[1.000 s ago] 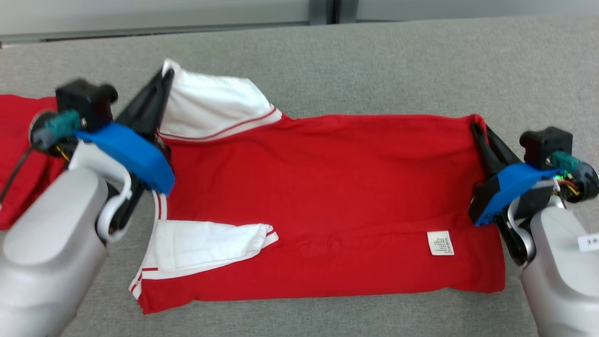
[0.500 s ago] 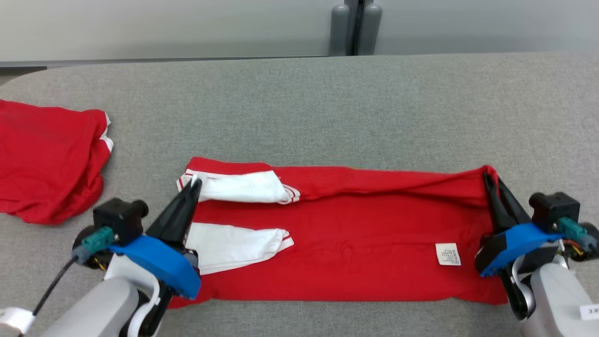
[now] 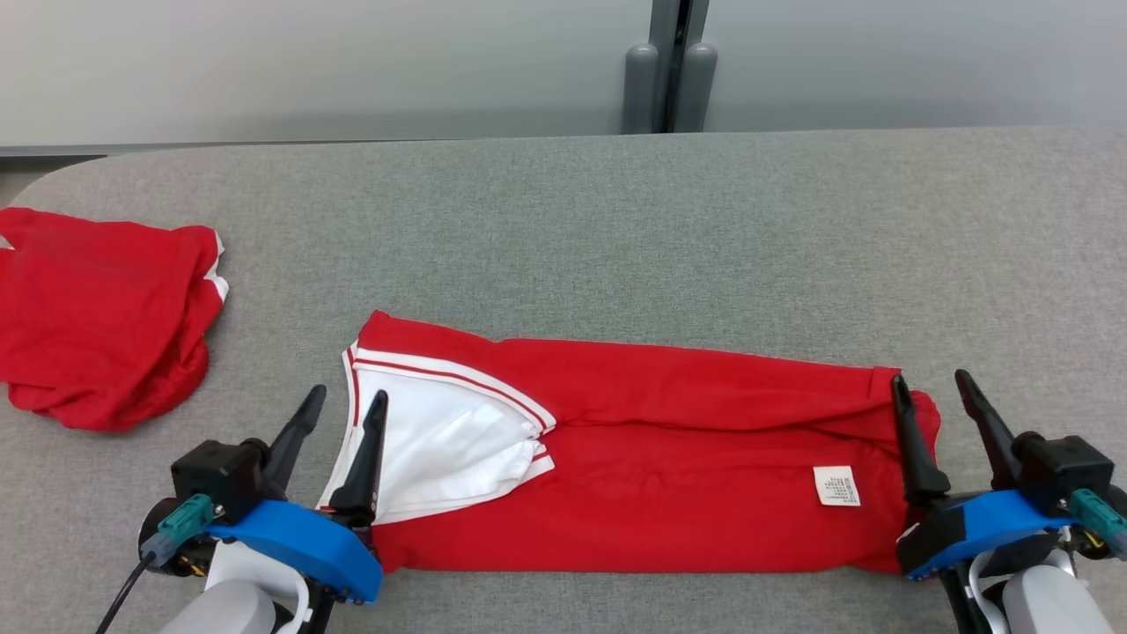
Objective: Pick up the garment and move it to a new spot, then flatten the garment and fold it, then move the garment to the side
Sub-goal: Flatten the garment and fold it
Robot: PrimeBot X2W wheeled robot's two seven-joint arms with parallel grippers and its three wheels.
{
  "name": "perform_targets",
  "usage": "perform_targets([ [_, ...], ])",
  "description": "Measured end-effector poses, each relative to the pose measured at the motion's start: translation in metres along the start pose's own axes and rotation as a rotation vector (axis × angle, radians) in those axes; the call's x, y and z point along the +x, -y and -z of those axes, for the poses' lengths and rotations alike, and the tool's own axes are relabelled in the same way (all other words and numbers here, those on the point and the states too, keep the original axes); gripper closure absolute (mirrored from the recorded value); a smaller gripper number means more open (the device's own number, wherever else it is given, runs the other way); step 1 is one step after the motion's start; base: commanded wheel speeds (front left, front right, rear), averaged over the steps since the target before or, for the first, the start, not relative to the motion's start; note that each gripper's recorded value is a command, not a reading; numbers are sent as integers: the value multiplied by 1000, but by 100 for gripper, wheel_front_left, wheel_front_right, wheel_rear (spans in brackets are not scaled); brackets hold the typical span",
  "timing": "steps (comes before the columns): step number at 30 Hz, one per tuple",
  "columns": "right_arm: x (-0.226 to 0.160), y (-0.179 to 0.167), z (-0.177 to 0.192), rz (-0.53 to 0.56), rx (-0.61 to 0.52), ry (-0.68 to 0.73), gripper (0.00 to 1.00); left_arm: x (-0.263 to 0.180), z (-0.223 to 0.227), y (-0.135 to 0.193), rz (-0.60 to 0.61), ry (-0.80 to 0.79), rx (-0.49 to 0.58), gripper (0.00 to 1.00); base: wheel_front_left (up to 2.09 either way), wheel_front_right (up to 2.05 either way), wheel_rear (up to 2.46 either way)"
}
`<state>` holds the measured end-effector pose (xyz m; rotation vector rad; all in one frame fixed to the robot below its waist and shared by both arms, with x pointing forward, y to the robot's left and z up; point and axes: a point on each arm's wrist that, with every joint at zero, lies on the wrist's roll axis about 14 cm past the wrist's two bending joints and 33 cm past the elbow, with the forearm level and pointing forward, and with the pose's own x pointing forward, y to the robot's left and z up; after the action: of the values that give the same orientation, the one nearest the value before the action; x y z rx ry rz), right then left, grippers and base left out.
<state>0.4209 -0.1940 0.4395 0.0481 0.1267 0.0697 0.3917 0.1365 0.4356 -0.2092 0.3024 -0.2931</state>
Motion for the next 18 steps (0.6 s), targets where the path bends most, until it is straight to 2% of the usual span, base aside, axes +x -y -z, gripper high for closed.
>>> perform_targets([
  [3,-2,5,-13,17,6,43,0,2,-10,-4,-38,47,-10,0,0,0,0],
  [7,-4,13,-17,47,15,58,0,5,-44,-15,-107,179,1,0,0,0,0],
  [18,-3,16,31,83,74,-119,0,-8,-65,-34,-223,329,0,0,0,0,0],
])
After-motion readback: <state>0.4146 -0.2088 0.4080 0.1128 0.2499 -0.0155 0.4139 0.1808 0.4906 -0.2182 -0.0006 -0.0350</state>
